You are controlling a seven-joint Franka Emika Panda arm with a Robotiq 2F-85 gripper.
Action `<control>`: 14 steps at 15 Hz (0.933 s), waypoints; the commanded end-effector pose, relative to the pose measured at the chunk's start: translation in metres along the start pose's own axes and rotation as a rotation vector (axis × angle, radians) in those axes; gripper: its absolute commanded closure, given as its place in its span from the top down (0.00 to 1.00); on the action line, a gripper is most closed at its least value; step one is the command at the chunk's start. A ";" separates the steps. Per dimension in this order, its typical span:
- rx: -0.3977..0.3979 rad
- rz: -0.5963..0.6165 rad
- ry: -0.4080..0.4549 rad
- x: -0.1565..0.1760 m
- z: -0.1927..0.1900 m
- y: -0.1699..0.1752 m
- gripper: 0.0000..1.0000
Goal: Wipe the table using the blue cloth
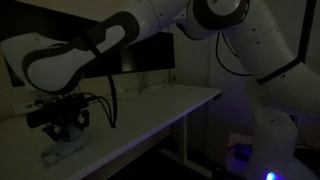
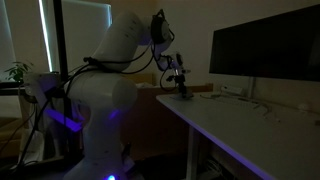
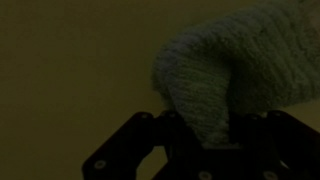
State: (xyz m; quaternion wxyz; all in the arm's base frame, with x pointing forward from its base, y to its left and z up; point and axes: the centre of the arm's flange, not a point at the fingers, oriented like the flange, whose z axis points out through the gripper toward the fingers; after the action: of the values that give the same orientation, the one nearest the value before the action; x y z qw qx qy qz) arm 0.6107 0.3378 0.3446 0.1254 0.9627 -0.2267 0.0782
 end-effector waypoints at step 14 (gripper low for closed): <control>-0.247 0.275 -0.139 0.050 0.082 0.293 0.03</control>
State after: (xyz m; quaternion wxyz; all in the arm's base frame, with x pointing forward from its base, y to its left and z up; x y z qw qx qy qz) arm 0.5601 0.0971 0.3218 0.2116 0.9109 -0.3540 -0.0072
